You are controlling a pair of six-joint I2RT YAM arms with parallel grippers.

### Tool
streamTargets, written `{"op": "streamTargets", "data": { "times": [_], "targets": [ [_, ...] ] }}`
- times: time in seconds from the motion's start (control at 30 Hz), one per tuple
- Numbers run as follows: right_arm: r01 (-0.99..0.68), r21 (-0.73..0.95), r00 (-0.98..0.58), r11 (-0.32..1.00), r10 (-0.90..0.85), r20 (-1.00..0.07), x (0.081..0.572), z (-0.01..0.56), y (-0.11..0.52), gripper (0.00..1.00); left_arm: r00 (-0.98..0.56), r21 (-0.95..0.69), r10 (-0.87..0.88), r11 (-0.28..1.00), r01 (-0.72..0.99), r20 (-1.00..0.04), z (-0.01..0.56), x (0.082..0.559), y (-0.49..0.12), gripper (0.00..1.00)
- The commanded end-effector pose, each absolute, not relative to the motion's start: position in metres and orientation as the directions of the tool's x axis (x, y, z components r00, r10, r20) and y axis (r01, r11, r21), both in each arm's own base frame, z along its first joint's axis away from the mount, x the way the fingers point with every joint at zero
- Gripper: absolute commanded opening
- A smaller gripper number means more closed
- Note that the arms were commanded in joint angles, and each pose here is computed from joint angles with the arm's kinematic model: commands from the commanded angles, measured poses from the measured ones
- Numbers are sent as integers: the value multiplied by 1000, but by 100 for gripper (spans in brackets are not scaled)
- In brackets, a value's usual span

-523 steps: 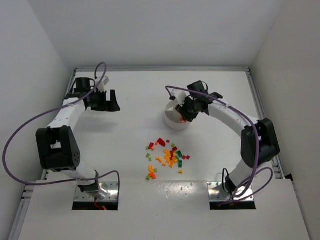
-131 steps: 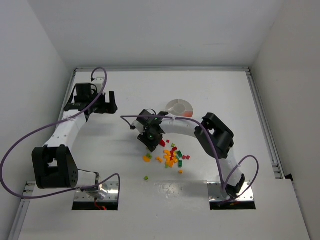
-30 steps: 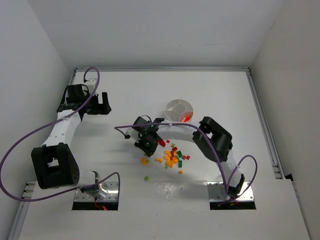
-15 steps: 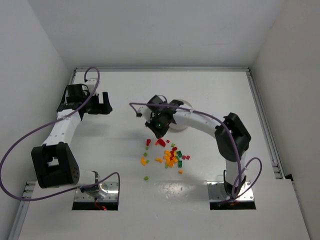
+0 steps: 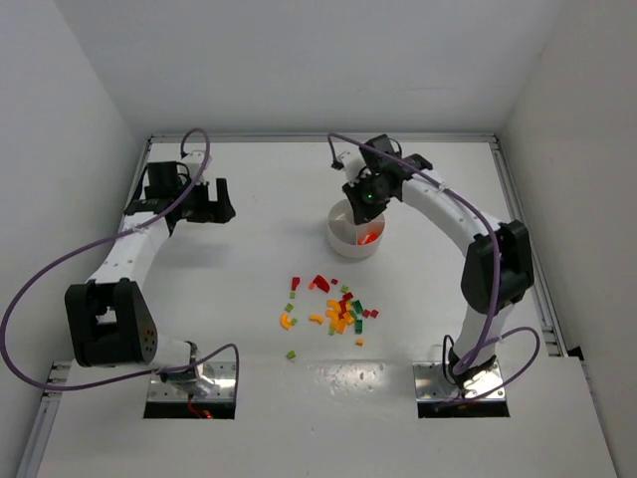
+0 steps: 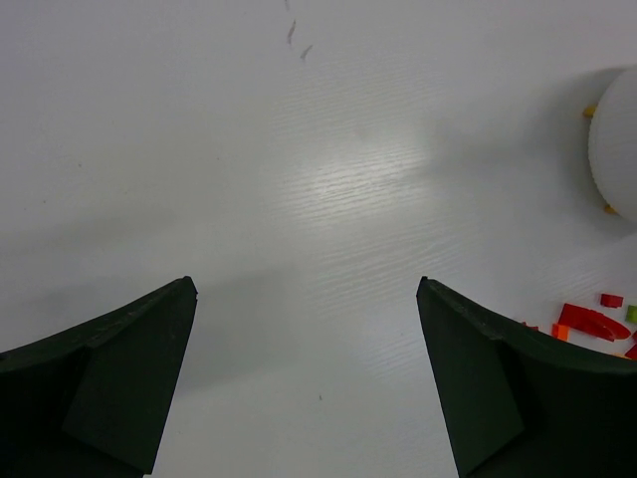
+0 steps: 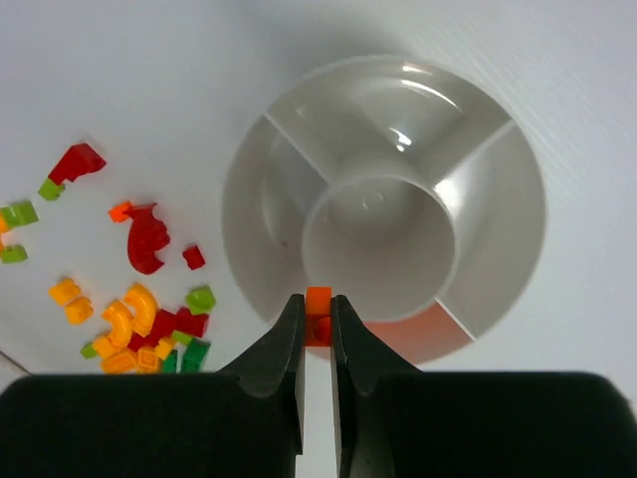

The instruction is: Sort the legos into containers by color

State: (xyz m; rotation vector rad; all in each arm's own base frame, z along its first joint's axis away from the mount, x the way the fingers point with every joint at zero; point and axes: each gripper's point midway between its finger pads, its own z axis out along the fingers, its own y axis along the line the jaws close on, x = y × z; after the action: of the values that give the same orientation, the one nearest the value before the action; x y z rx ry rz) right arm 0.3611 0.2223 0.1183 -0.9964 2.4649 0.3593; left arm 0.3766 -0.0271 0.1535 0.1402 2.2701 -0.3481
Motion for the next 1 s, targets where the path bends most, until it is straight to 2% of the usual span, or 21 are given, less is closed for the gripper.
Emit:
{"op": "streamTargets", "data": {
  "times": [0.0, 0.37, 0.47, 0.67, 0.73, 0.77, 0.87, 0.97],
  "targets": [
    [-721, 100, -617, 686, -569, -544, 351, 142, 211, 0, -622, -195, -18, 956, 218, -783, 170, 391, -31, 99],
    [-727, 120, -620, 676, -571, -538, 339, 132, 201, 0, -630, -205, -27, 955, 212, -776, 166, 397, -44, 99],
    [-710, 105, -635, 696, -569, -522, 343, 124, 197, 6, -630, -206, -27, 955, 212, -776, 166, 397, -44, 99],
    [-663, 47, -659, 748, -552, -511, 359, 117, 190, 8, -622, -198, -27, 958, 207, -783, 169, 397, -42, 99],
    [-662, 49, -663, 748, -554, -503, 362, 112, 191, 13, -622, -198, -27, 958, 207, -783, 169, 397, -42, 99],
    [-659, 38, -659, 751, -553, -510, 365, 116, 191, 23, -622, -198, -27, 958, 207, -783, 169, 397, -42, 99],
    [-659, 41, -663, 751, -554, -503, 369, 114, 192, 38, -622, -198, -27, 958, 207, -783, 169, 397, -42, 99],
    [-659, 38, -659, 751, -552, -510, 371, 117, 193, 41, -620, -190, -18, 958, 213, -785, 169, 395, -42, 99]
  ]
}}
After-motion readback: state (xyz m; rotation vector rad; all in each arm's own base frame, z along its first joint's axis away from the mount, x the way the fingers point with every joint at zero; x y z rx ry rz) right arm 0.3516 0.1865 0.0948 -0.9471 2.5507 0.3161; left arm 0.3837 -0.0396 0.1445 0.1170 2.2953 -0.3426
